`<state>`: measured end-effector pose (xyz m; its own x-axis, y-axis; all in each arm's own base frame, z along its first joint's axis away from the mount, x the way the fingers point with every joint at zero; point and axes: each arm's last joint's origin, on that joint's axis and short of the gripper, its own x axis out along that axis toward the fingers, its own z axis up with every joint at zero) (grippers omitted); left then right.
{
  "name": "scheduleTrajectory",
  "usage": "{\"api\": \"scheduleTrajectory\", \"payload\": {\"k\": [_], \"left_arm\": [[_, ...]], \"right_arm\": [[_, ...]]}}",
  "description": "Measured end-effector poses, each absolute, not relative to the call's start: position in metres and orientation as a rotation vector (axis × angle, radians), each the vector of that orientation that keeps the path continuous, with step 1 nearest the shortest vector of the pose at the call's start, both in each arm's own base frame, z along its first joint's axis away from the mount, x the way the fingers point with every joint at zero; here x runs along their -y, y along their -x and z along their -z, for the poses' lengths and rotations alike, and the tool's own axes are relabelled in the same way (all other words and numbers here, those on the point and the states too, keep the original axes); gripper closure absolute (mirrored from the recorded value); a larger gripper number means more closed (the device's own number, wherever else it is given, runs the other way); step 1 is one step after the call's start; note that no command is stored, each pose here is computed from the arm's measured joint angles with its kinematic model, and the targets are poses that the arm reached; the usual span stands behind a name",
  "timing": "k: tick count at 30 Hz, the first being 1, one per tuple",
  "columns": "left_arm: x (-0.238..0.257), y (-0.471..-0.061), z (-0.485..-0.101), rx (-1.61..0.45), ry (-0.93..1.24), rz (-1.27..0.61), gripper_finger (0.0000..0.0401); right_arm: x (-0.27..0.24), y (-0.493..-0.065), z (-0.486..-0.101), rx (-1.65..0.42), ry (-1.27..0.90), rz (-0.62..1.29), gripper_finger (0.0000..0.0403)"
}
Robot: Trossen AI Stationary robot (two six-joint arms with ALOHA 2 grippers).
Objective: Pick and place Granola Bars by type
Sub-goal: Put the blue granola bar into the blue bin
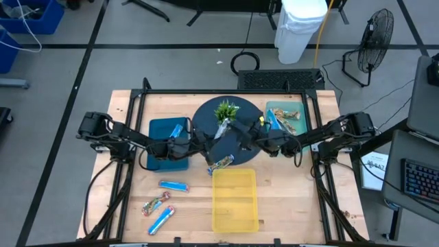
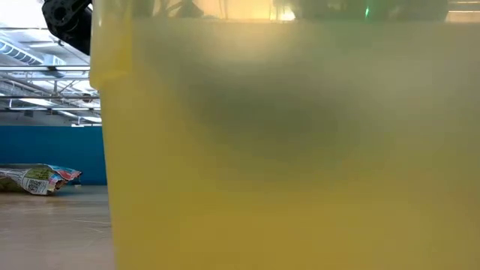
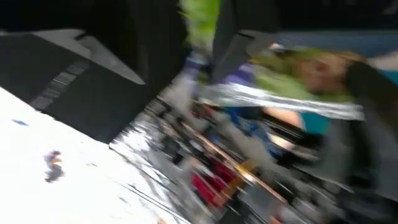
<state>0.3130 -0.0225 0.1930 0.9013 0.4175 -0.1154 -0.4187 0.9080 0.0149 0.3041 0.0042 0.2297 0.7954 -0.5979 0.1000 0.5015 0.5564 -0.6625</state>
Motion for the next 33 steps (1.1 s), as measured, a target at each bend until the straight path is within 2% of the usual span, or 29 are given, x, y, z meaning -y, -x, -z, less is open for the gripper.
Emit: {"api": "scheduleTrajectory", "payload": {"k": [5, 10, 14, 18, 25, 33], "left_arm": [[0.021, -0.304, -0.201, -0.168, -0.023, -0.48, 0.0376], [0.031, -0.284, -0.224, -0.199, -0.07, -0.529, 0.0376], [0.043, -0.26, -0.237, -0.186, -0.101, -0.51, 0.0376], [0.049, -0.234, -0.235, -0.166, -0.061, -0.453, 0.0376], [0.039, -0.194, -0.212, -0.134, 0.075, -0.476, 0.0377], [0.031, -0.169, -0.219, -0.054, 0.097, -0.468, 0.0378]], "right_arm": [[-0.018, -0.285, -0.256, -0.176, 0.746, 0.847, 0.0164], [-0.036, -0.259, -0.27, -0.183, 0.644, 0.898, 0.0132], [-0.045, -0.233, -0.259, -0.17, 0.602, 0.829, 0.0125], [-0.043, -0.205, -0.241, -0.116, 0.506, 0.764, 0.0124], [-0.032, -0.17, -0.207, -0.004, 0.317, 0.489, 0.0124], [-0.016, -0.155, -0.189, -0.027, 0.145, 0.224, 0.0132]]}}
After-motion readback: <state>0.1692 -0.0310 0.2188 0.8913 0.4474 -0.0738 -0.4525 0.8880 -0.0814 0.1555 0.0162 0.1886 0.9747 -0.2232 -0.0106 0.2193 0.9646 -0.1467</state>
